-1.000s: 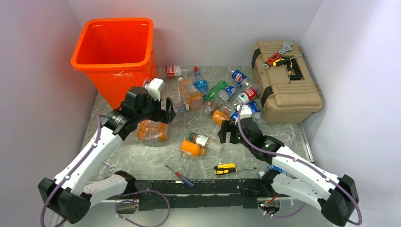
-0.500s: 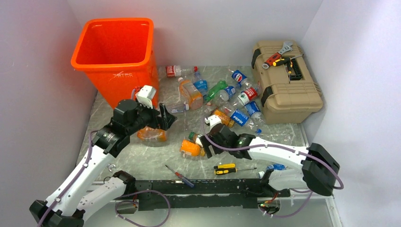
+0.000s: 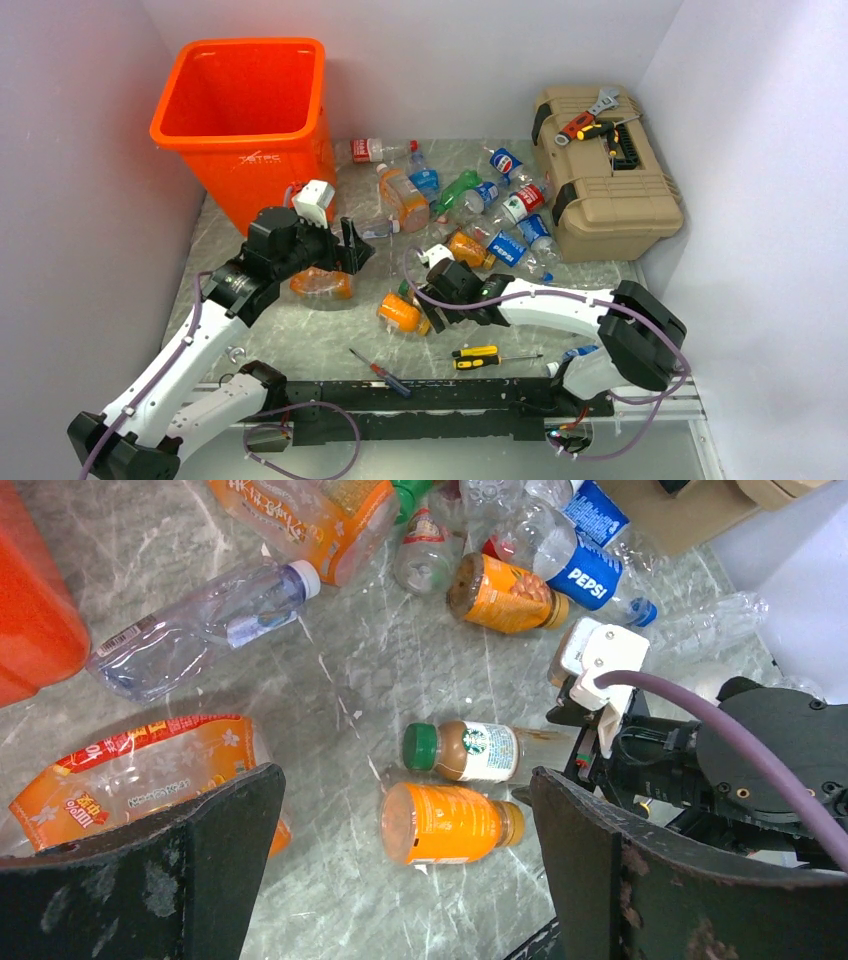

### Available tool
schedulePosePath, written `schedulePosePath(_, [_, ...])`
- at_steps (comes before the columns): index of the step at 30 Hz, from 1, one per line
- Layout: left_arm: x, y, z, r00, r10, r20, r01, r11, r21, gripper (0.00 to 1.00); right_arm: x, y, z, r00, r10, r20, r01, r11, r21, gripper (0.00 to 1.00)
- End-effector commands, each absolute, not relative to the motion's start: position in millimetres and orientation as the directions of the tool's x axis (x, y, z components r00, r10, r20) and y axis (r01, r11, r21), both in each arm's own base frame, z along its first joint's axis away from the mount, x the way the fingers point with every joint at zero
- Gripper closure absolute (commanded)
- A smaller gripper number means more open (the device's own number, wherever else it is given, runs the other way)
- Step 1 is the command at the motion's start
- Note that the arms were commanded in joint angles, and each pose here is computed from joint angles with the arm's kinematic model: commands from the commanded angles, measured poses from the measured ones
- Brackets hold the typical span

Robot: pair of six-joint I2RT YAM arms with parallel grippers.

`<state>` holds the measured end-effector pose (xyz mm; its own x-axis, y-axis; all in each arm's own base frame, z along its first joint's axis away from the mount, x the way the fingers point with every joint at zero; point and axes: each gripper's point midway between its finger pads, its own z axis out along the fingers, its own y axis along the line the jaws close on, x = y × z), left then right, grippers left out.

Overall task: Put the plastic bottles in the bin
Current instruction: Pick up the plastic bottle at the center of the board.

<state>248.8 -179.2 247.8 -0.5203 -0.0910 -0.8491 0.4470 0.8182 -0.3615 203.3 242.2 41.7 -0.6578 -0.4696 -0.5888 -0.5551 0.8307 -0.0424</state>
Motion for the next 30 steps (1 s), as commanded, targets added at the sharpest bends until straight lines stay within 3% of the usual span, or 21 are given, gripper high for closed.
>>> schedulePosePath(1, [250, -182, 260, -0.493, -0.095, -0.865, 0.472, 0.806, -0.357, 0.02, 211, 242, 46, -0.656, -0.47, -0.59, -0.541, 0.839, -0.067, 0.12])
schedulePosePath(9, [250, -182, 259, -0.491, -0.095, -0.866, 0.469, 0.808, -0.355, 0.02, 205, 244, 41, -0.666, -0.469, -0.58, -0.553, 0.832, -0.039, 0.21])
schedulePosePath(15, [250, -180, 259, -0.49, -0.096, -0.867, 0.464, 0.812, -0.353, 0.02, 197, 248, 29, -0.683, -0.499, -0.534, -0.581, 0.814, -0.018, 0.23])
schedulePosePath(20, [251, -180, 257, -0.49, -0.095, -0.866, 0.461, 0.816, -0.35, 0.02, 197, 249, 29, -0.69, -0.481, -0.541, -0.568, 0.823, -0.008, 0.37])
schedulePosePath(25, [252, -180, 257, -0.491, -0.095, -0.866, 0.457, 0.818, -0.349, 0.02, 207, 253, 69, -0.661, -0.388, -0.643, -0.529, 0.848, 0.032, 0.47])
schedulePosePath(30, [253, -175, 276, -0.429, -0.162, -0.889, 0.448, 0.816, -0.365, 0.01, 213, 261, 166, -0.489, -0.163, -0.857, -0.557, 0.814, 0.163, 0.52])
